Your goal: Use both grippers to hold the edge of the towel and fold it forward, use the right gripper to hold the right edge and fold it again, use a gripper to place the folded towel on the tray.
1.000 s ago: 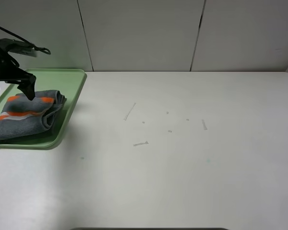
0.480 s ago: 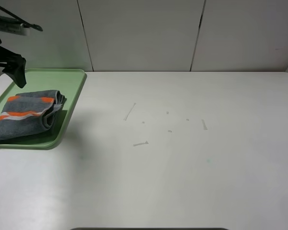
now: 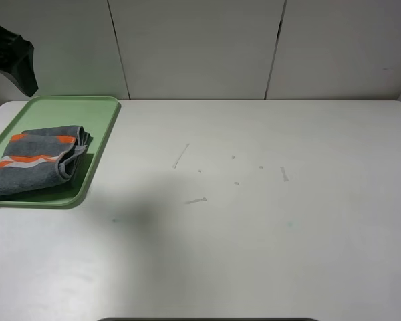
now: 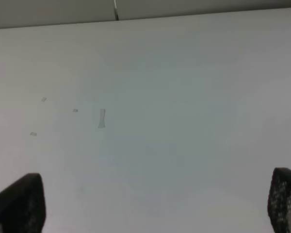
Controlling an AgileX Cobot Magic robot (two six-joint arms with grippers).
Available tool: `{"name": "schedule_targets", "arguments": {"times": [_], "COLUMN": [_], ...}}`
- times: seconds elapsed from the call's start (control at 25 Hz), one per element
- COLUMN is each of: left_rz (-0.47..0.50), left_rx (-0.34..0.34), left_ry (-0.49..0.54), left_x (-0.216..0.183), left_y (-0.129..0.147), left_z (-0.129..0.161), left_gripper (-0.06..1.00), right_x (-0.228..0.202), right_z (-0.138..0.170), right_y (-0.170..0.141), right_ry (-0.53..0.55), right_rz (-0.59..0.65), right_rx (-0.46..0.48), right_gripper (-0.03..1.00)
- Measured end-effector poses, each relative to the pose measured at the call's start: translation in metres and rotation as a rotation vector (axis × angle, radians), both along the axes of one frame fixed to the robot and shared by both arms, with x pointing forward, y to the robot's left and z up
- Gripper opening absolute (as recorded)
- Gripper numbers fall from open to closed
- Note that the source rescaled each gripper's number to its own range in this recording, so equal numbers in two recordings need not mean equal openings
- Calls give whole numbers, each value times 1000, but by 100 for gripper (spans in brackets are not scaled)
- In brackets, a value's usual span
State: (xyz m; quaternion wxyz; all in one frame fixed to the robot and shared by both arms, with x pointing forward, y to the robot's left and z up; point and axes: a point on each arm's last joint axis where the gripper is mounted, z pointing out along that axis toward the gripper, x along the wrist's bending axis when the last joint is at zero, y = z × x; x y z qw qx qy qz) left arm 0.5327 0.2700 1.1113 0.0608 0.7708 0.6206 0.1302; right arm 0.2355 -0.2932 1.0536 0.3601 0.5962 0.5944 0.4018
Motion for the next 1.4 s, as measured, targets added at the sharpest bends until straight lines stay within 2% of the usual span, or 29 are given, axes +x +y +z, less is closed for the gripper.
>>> {"name": "schedule_targets", "arguments": {"times": [0.36, 0.64, 0.76, 1.0, 1.4], "left_rz": [-64, -38, -36, -37, -44], "left_rx": [-28, -79, -114, -130, -188], "left_ry": [-45, -95, -117, -153, -217], "left_x": [-56, -115, -143, -190, -241], "left_y": [-22, -13, -7, 6, 18], "left_z": [17, 16, 10, -11, -51], "left_gripper": [100, 100, 100, 100, 100], "right_x": [0, 0, 0, 0, 0], "right_z": [0, 0, 0, 0, 0], "right_y": [0, 0, 0, 0, 0], "right_ry": [0, 0, 0, -1, -1], "right_rz": [0, 0, 0, 0, 0], "right_rx": [0, 0, 0, 0, 0], "right_gripper": [100, 100, 100, 100, 100]}}
